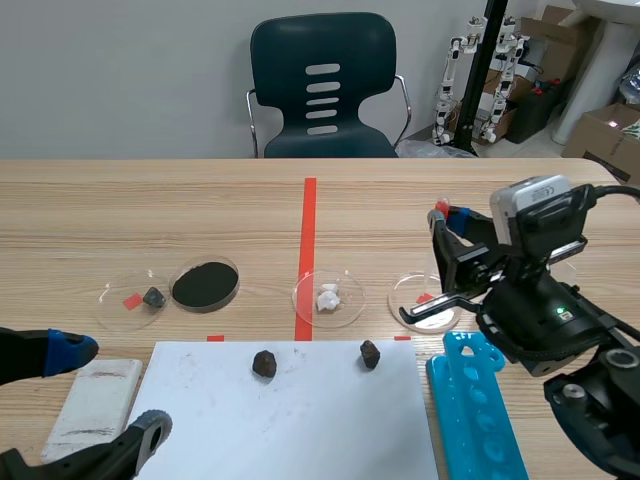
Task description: Draw acid from the petri dish
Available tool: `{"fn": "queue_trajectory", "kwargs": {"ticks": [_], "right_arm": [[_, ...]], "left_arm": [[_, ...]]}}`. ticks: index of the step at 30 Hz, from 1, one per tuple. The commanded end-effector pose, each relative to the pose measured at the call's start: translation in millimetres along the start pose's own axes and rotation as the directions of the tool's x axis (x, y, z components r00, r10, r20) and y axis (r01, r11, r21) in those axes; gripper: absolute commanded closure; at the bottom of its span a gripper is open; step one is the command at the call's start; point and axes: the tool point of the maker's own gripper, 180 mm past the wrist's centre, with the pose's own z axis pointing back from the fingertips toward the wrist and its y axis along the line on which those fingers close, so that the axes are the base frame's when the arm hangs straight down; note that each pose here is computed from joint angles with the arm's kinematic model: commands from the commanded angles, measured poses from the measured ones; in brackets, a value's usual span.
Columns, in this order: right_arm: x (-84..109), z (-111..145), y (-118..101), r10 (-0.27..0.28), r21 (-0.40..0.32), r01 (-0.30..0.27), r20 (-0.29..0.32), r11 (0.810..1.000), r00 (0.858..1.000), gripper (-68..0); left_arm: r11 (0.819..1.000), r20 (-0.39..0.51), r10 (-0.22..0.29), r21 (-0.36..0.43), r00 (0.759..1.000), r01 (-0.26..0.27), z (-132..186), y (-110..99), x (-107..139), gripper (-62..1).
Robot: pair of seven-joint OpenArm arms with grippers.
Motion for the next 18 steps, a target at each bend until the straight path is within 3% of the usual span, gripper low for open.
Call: {"fn": "queue_trajectory", "kwargs": {"ticks": [1,11,15,18], "right_arm": [[19.8,-1.9,-4.1,0.023,0.005,-0.024,0.046,1.0,0.999,-6.8],[77.4,35.0,4.6,0.073,0.03,-0.076,0.091,0.997,0.993,-6.8],[97.4,55.4,10.7,0.07,0.029,-0.074,0.097,0.997,0.993,-6.8],[107.1,70.6,21.3,0.048,0.069,-0.054,0.085,0.996,0.995,-6.8]], "left_arm": [[1.0,0.039,0.003,-0.007,0.999,-0.003,0.8,-3.7,11.6,-52.7],[1.0,0.038,0.003,-0.007,0.999,-0.003,0.8,-3.7,11.6,-52.7],[1.0,0.038,0.003,-0.007,0.999,-0.003,0.8,-3.7,11.6,-52.7],[1.0,0.038,0.003,-0.007,0.999,-0.003,0.8,-3.7,11.6,-52.7]]}}
